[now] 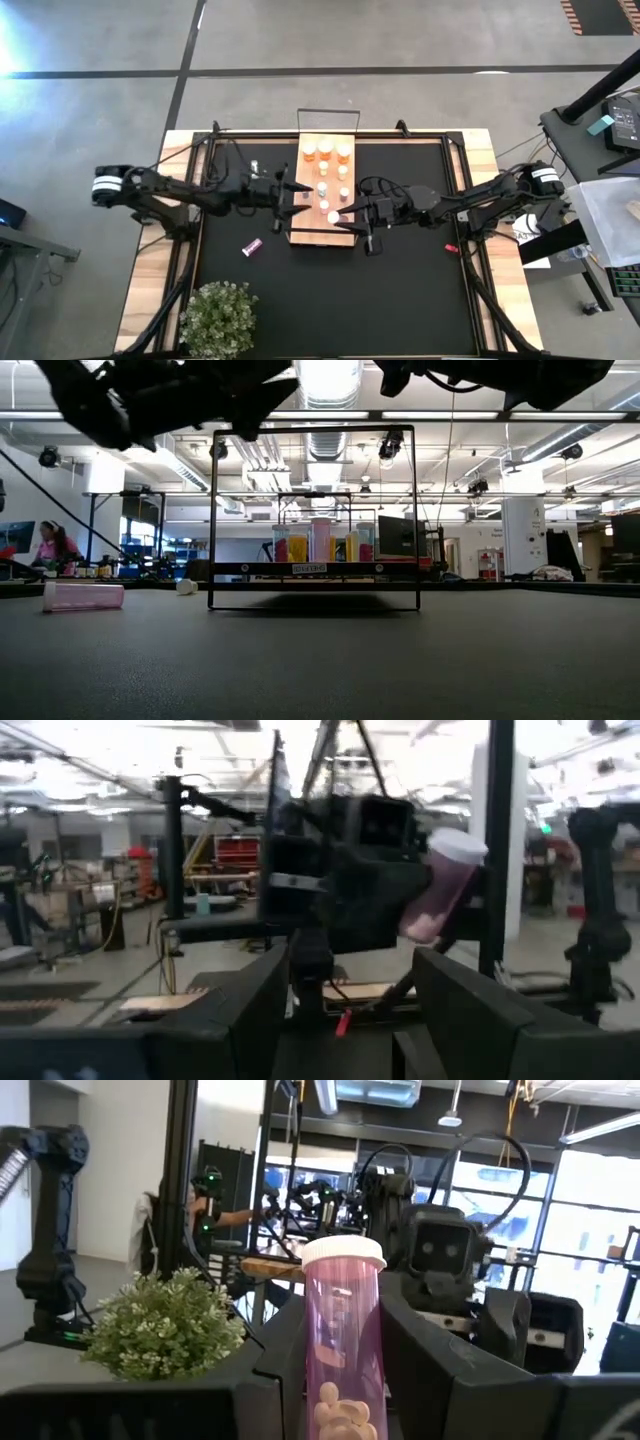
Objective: Pick and place medicine bottles onto shelf by color
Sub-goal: Put the bottom pink medicine bottle on the shelf aligned with the other pink medicine bottle
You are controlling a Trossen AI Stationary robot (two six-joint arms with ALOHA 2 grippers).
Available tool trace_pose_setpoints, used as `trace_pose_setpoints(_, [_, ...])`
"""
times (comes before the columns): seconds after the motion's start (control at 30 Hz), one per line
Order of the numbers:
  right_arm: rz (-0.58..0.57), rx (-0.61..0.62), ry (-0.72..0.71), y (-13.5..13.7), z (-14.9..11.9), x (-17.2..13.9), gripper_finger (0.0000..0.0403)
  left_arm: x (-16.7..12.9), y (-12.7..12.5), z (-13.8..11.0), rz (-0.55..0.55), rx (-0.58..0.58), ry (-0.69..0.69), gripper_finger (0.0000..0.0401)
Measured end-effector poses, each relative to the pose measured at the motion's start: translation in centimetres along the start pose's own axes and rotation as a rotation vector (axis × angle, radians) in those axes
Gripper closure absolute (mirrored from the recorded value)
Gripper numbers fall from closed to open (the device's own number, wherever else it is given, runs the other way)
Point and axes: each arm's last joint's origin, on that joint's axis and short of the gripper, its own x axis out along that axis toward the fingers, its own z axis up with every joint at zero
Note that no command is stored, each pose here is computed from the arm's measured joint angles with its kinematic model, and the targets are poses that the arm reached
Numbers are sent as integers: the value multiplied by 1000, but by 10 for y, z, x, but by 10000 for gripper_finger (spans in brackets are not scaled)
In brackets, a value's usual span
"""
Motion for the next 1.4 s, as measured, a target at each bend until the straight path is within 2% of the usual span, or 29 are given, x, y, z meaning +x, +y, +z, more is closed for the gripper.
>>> trace_pose_setpoints(0.23, [-1,-12,5,0,-1,0,298,32,-8,1,-54,111,-22,202])
trace_pose_setpoints(0.47, [-7,-28,3,0,0,0,298,49,-14,0,-84,135,-36,202])
trace_pose_setpoints(0.9, [-106,-84,30,-3,-2,-1,298,61,-20,11,-147,144,-81,202])
trace_pose_setpoints(1.4, [-106,-94,30,-3,-2,-1,298,75,-18,13,-151,167,-103,203])
